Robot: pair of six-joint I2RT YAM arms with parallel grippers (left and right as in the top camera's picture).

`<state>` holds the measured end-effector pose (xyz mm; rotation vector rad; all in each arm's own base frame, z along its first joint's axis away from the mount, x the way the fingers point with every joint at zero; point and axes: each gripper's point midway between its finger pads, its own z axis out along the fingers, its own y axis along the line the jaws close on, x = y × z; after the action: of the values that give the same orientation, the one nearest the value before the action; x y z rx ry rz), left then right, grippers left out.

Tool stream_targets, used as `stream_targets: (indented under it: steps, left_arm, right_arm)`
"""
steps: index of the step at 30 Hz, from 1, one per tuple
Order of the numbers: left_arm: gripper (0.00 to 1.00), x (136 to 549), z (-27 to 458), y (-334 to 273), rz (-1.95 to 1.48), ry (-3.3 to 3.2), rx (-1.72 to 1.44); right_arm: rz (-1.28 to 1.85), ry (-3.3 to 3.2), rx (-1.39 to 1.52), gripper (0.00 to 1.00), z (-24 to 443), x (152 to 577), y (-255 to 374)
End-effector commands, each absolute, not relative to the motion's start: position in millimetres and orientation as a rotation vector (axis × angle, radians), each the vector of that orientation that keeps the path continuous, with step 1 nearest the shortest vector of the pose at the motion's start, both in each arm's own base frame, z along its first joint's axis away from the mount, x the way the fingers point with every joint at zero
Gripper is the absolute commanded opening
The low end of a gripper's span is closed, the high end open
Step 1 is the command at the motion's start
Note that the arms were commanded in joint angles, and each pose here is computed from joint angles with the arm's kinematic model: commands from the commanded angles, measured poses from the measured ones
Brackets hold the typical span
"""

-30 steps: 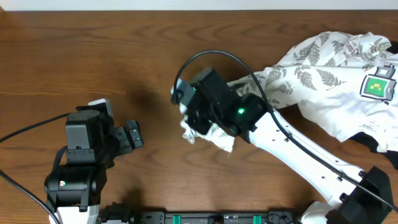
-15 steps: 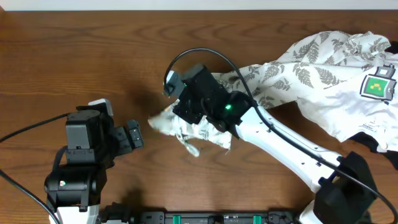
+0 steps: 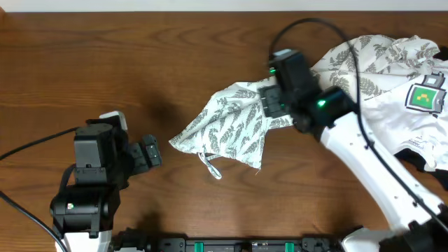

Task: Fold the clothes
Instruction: 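Pull the fern-print garment leftward toward the table center with the right gripper, then drag the garment further left, spreading its strap end toward the left gripper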

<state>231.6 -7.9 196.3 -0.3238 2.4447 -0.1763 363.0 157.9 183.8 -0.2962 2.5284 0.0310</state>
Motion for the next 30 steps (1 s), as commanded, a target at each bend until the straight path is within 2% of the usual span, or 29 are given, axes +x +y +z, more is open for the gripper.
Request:
stream_targets:
  steps: [1,6,11,23,25,27,30]
  left_arm:
    - [0.98,234.1,200.7,-8.0,-0.18,2.439,-0.335]
    - [0.98,235.7,196.5,-8.1,-0.178,2.458,-0.338]
    - [0.98,237.3,192.7,-8.1,-0.176,2.476,-0.341]
    - [0.98,239.4,186.6,-8.1,-0.172,2.503,-0.345]
    - [0.98,239.4,186.6,-8.1,-0.172,2.503,-0.345]
    - [0.98,239.4,186.6,-8.1,-0.172,2.503,-0.345]
    - [0.98,239.4,186.5,-8.1,-0.172,2.503,-0.345]
  right_arm:
    - [0.173,2.695,-0.147,0.73,135.4,352.9,149.3]
    - [0.363,2.822,-0.166,0.65,89.6,331.2,162.5]
    - [0.537,2.884,-0.248,0.67,66.5,307.3,190.8]
    - [0.484,2.991,-0.2,0.65,22.4,285.6,193.2]
    - [0.48,2.993,-0.2,0.63,21.5,285.6,192.9]
    - [0.461,2.994,-0.196,0.56,20.0,286.4,190.9]
    - [0.458,3.002,-0.198,0.56,17.5,285.2,191.4]
